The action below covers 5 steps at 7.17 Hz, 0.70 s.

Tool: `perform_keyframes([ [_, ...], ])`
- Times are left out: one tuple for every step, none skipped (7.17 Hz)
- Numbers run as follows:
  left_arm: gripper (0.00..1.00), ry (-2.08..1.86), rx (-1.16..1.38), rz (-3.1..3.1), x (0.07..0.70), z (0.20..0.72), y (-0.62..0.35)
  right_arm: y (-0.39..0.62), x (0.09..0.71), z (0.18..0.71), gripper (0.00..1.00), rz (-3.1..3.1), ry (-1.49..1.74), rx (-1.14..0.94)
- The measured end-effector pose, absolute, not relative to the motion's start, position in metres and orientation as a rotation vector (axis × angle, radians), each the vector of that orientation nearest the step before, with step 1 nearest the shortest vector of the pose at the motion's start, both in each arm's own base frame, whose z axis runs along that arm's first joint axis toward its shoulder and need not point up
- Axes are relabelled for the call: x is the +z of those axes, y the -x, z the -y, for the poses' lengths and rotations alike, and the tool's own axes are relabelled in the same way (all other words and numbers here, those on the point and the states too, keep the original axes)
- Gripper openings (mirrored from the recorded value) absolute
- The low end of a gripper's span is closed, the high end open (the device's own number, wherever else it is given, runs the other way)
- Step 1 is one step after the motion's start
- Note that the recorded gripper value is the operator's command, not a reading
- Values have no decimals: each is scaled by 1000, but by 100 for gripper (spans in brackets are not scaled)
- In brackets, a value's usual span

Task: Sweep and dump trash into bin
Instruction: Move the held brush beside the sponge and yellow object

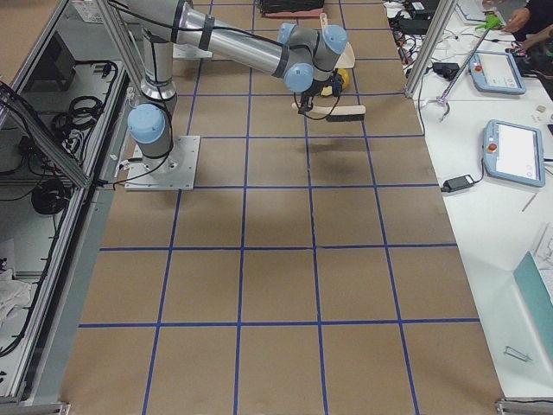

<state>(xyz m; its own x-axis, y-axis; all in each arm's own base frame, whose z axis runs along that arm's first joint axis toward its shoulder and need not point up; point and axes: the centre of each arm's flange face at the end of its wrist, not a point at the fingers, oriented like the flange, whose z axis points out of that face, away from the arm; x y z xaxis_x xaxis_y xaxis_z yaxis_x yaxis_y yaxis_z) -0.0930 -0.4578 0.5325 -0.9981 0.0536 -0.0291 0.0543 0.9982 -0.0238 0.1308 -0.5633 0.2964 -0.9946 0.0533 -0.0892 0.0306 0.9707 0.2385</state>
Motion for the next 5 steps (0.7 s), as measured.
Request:
perform_keyframes([
  [100, -84, -38, -3111, 533, 458, 93, -135, 294, 563, 0, -3010, -78, 372],
  [100, -84, -39, -3111, 533, 457, 93, -144, 292, 562, 0, -3008, -91, 381],
  [100, -84, -40, -3112, 534, 456, 93, -158, 291, 559, 0, -3011, -103, 386],
  [100, -84, -40, -3111, 535, 455, 93, -169, 290, 556, 0, -3015, -110, 388],
  [100, -85, -38, -3110, 535, 455, 93, -177, 290, 554, 0, -3018, -122, 388],
])
